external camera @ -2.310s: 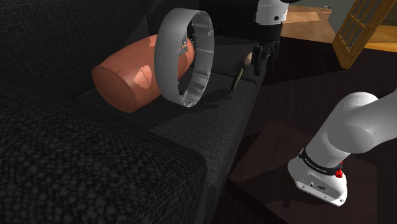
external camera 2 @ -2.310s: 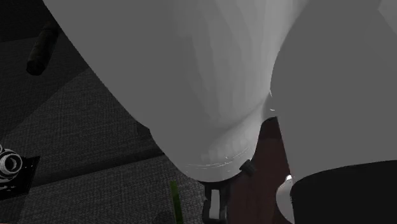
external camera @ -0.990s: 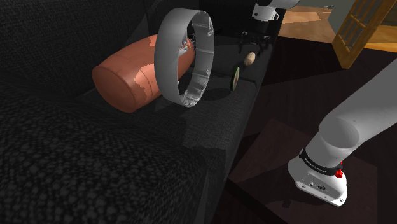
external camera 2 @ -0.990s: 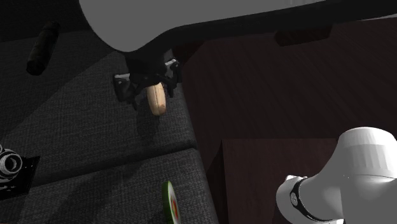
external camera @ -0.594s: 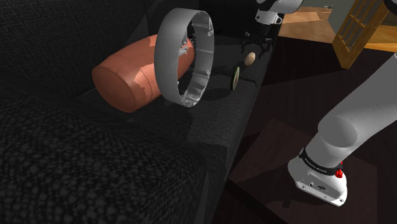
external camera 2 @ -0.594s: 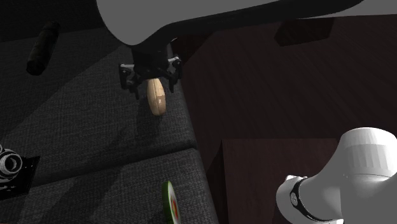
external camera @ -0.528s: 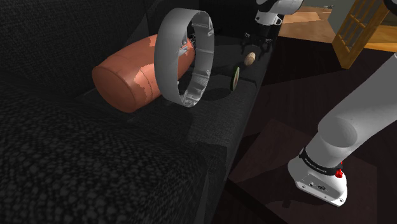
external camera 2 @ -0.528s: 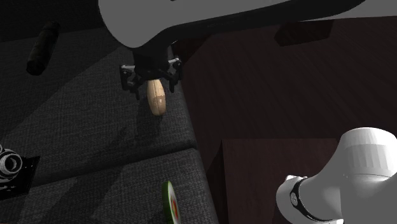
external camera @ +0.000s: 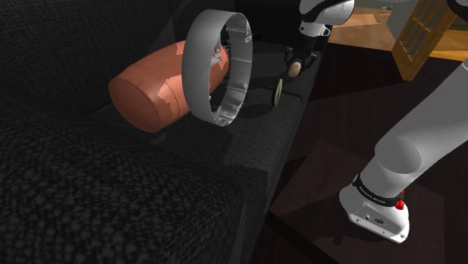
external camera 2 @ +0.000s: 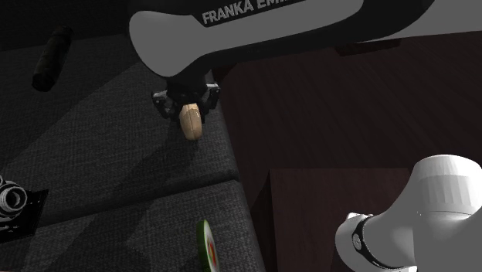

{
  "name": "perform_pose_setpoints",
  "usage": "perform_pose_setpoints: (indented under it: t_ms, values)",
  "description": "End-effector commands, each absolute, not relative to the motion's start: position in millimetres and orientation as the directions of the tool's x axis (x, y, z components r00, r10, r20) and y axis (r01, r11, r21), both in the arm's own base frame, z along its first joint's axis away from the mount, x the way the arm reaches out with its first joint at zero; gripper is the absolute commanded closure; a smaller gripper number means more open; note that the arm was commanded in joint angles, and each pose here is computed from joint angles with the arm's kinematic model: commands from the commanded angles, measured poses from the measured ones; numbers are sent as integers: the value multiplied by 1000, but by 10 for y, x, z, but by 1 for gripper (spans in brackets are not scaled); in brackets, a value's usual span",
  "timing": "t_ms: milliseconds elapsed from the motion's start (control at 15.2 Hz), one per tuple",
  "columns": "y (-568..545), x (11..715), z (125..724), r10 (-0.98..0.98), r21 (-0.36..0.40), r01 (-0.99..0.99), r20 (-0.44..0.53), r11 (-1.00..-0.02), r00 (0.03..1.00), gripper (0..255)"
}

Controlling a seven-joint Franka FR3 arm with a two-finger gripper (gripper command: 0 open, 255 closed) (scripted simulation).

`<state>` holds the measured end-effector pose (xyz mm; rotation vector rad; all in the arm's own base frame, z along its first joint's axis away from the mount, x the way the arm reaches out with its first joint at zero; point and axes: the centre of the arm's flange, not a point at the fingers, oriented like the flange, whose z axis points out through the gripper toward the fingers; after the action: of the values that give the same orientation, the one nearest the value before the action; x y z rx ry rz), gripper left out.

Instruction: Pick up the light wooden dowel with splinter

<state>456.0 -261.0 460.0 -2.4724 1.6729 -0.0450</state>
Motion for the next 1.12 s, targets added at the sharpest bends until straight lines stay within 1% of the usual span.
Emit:
perform_pose_setpoints:
  t_ms: [0,396,1056]
  values:
    - [-2609,4561,4594,-925,-145,-920,-63,-364,375,255]
    - [-2608,4559,4596,-925,-145,-920,-63,-364,375,255]
    - [-2608,4559,5124,-925,-145,-920,-63,-364,375,255]
